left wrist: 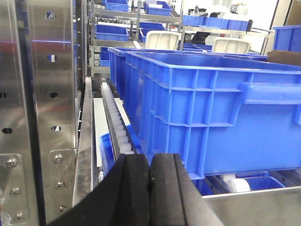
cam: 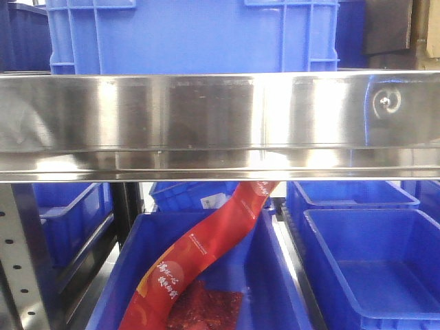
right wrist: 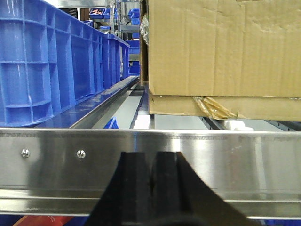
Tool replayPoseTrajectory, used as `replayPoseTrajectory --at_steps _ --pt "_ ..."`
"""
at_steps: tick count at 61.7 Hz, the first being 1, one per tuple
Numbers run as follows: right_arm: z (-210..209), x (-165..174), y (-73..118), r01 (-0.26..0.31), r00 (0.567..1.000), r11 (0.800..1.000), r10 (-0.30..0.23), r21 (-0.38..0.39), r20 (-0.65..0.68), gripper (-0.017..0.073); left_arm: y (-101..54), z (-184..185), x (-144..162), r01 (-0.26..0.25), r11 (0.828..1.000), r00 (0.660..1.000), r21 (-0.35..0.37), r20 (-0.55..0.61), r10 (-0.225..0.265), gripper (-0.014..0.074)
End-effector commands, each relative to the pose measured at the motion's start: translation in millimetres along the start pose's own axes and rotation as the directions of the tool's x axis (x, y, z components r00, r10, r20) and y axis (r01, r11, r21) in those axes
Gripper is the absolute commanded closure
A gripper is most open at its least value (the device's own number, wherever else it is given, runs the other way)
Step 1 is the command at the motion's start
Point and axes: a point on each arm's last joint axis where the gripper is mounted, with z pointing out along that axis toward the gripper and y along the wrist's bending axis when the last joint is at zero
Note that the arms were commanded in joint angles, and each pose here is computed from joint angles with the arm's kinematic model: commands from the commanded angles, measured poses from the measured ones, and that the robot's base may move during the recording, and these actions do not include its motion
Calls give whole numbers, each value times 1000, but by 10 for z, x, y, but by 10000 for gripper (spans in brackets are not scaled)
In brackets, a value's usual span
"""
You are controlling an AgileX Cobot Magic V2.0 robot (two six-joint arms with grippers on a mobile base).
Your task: Grab block from conveyor and place in blue bin
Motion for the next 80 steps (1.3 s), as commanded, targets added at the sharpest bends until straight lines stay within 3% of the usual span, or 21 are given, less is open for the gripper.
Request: replayPoseTrajectory --at_steps 1,6,13,23,35,39,43,80 --pt "-3 -15 -3 10 1000 1000 -10 5 16 721 6 -7 -15 0 1000 1000 -6 25 0 705" --pt "-3 -15 -3 10 1000 1000 -10 5 16 721 38 -9 23 -81 996 996 -42 35 83 705" --pt "-3 -15 -3 10 1000 1000 -10 5 16 721 95 -75 179 -183 978 983 -105 12 185 705" --pt "-3 -15 -3 10 1000 1000 -10 5 16 721 151 -278 489 -86 976 991 -200 86 105 705" --pt "-3 -15 -3 10 1000 1000 -10 5 16 721 184 -319 985 46 977 994 -207 109 -24 705" --pt "-3 -15 -3 10 1000 1000 -10 5 16 721 183 -317 971 48 979 986 -200 167 -14 705" --pt "-3 -16 -3 10 1000 1000 -10 5 18 721 189 -311 1032 49 977 994 -207 102 -28 705" --pt "-3 -16 -3 10 1000 1000 -10 5 18 721 189 -310 1035 49 977 995 -208 98 -29 705"
